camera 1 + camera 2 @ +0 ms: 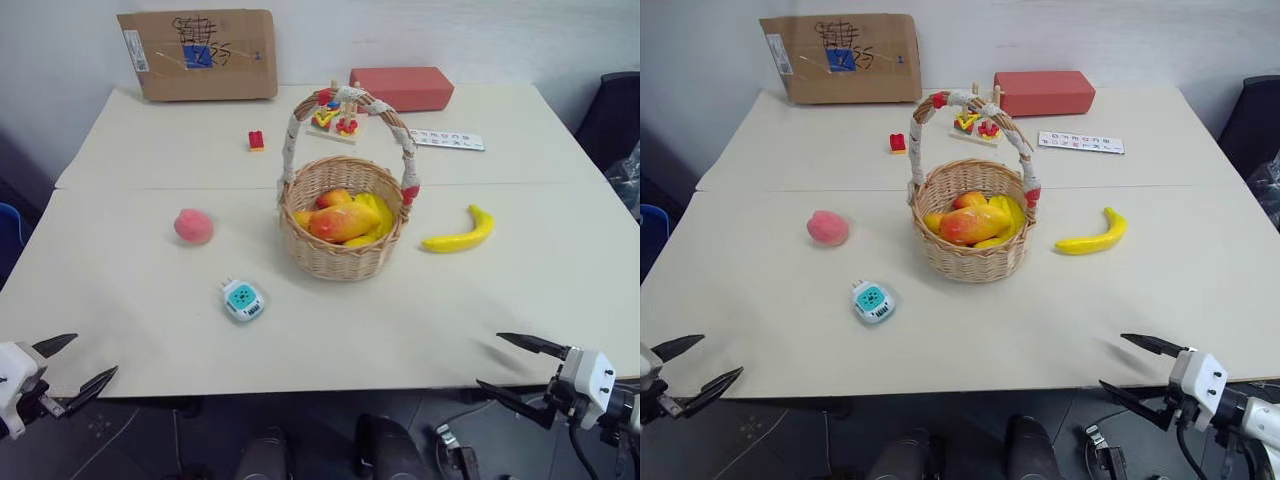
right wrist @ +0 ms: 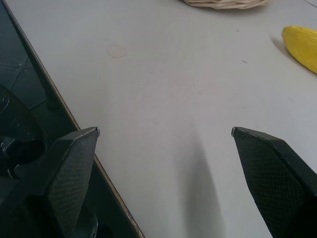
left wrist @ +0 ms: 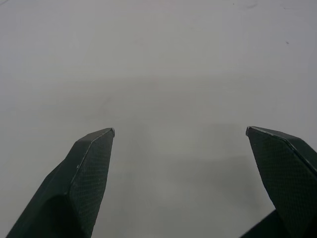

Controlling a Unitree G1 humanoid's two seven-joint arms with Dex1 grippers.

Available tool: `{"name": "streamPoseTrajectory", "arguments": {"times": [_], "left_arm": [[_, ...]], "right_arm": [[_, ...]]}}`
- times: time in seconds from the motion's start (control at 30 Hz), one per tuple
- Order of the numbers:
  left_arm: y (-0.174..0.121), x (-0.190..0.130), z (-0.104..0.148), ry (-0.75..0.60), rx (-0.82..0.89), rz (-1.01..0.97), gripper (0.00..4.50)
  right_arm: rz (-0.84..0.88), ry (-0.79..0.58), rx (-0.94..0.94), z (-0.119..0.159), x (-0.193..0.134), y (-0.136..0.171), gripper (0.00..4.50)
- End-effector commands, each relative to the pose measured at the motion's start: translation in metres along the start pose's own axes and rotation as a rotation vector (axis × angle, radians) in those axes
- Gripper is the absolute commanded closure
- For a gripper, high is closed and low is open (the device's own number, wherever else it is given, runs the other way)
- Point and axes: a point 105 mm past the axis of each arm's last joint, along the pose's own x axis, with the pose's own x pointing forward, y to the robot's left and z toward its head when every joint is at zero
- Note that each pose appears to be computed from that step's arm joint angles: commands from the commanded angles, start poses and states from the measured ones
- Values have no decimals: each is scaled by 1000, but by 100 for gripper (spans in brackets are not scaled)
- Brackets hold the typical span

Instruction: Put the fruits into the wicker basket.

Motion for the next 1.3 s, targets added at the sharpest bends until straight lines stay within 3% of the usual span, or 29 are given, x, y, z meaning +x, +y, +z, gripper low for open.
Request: {"name": "streamPoseTrajectory", "arguments": {"times": [0.03, 0.2, 0.37, 0.47, 0.53, 0.63, 0.87, 0.97, 1.17, 1.3], "left_arm": [[-1, -5, 14, -50, 31, 4, 0], [9, -2, 17, -70, 28, 55, 0], [4, 7, 22, -76, 16, -33, 0], [7, 19, 42, -135, 25, -74, 0], [-5, 28, 56, -129, 63, -213, 0], [-29, 44, 82, -134, 77, -451, 0], [-55, 95, 135, -238, 327, -746, 0], [-64, 118, 135, -173, 437, -892, 0], [-65, 149, 108, 57, 641, -1105, 0], [-68, 173, 118, 13, 683, -1081, 0]], "right_arm": [[-9, -18, -17, 3, -3, 0, 3], [-1, -33, -23, 3, 3, 1, 3], [19, -63, -9, 13, 14, 3, 3], [21, -104, -32, 23, 22, 2, 3], [2, -194, -36, 40, 29, -3, 3], [40, -421, -58, 92, 39, 2, 3], [312, -495, 41, 141, 62, 33, 3], [378, -512, 45, 153, 70, 37, 3], [401, -551, 33, 171, 83, 38, 3], [369, -557, 33, 171, 85, 35, 3]]}}
